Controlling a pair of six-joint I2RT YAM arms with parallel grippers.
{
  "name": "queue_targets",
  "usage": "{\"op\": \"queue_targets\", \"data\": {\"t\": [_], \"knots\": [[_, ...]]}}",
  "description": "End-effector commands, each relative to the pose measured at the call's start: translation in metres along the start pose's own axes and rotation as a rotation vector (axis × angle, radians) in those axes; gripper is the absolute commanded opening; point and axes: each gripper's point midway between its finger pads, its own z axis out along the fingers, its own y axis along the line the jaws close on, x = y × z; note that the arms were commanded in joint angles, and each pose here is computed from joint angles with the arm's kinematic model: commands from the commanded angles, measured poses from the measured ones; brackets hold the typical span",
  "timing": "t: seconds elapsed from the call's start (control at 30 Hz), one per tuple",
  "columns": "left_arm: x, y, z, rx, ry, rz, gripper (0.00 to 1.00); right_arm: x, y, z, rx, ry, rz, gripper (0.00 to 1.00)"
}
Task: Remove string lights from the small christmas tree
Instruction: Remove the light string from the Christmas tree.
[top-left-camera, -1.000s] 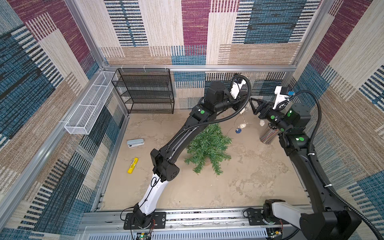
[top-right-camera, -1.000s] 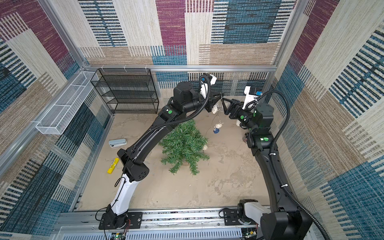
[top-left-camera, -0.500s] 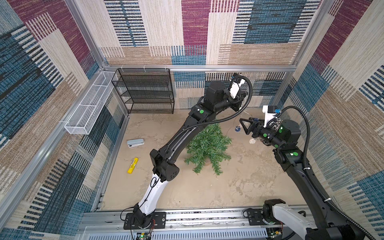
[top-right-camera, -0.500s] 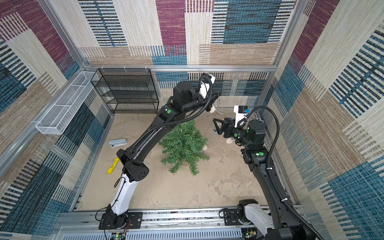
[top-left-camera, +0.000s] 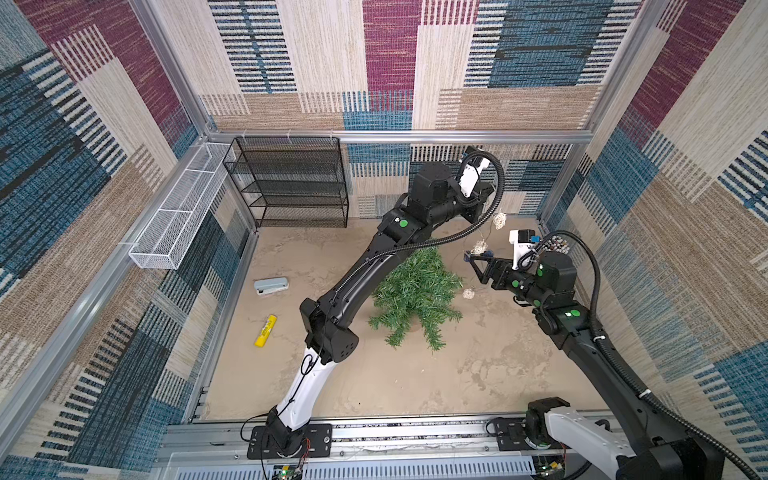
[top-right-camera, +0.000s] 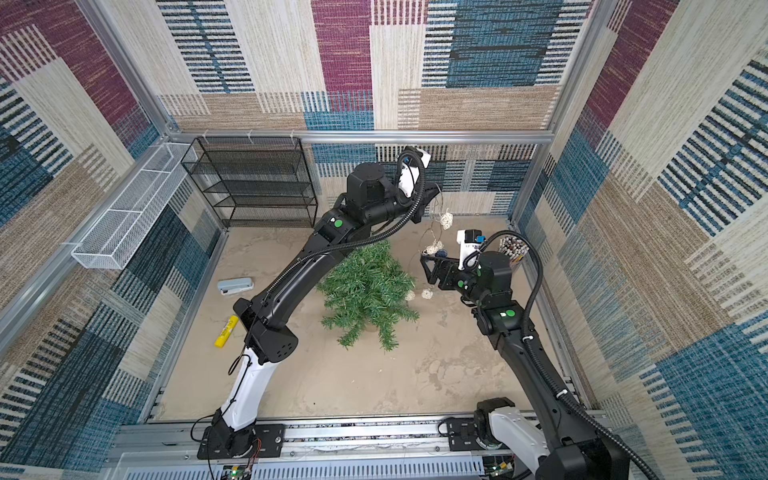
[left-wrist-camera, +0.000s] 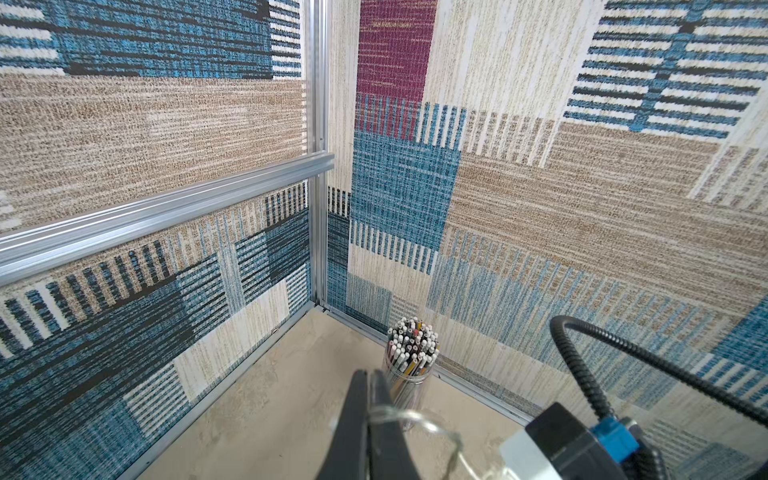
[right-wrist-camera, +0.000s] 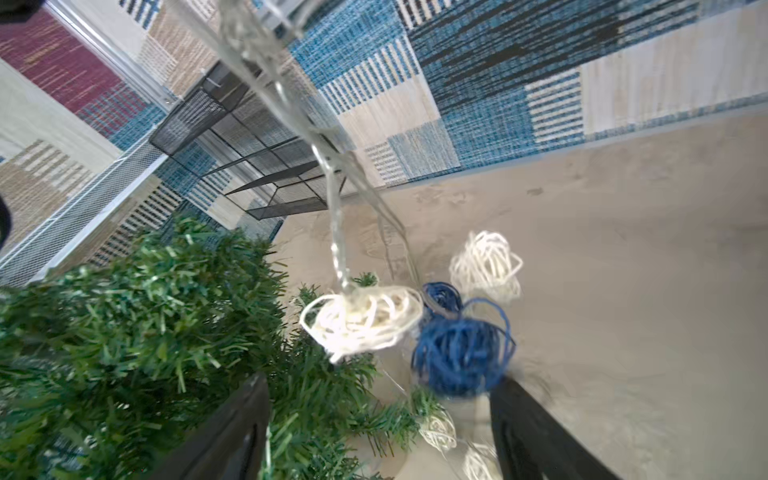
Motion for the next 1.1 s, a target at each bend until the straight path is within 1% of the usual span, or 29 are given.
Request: {"op": "queue_targets", "data": {"t": [0.0,0.2,0.27,0.33,0.4,0.47,0.57,0.63,0.73,0.93,1.07], "knots": [[0.0,-0.002,-0.001,0.006,0.004,-0.011,0.0,-0.011,-0.018,-0.012,0.102,-0.036,0.006,0.84],[0.018,0.007,0.006,-0.029,0.038,-0.025,0.0,-0.048,0.004,-0.041,0.1,-0.141,-0.069,0.82],[0.022,0.008,0.009,-0.029,0.041,-0.036,0.0,-0.051,0.016,-0.044,0.054,-0.144,-0.09,0.8],[0.024,0.007,0.012,-0.02,0.04,-0.053,0.0,-0.044,0.032,-0.04,-0.032,-0.119,-0.093,0.78],[0.024,0.006,0.012,-0.012,0.036,-0.069,0.0,-0.028,0.04,-0.031,-0.092,-0.073,-0.046,0.77],[0.022,0.005,0.012,-0.008,0.03,-0.079,0.0,-0.011,0.043,-0.021,-0.121,-0.034,0.018,0.76],[0.019,0.003,0.013,0.004,0.015,-0.103,0.0,0.009,0.043,-0.012,-0.16,-0.023,0.119,0.76],[0.015,-0.002,0.014,0.032,-0.001,-0.129,0.0,0.018,0.037,-0.006,-0.155,-0.016,0.172,0.75],[0.014,-0.007,0.016,0.066,-0.013,-0.164,0.0,0.024,0.026,0.002,-0.126,-0.02,0.223,0.75],[0.014,-0.013,0.017,0.097,-0.022,-0.209,0.0,0.031,0.015,0.024,-0.119,-0.009,0.335,0.74],[0.012,-0.014,0.017,0.11,-0.036,-0.228,0.0,0.031,0.006,0.034,-0.073,-0.022,0.366,0.72]]}}
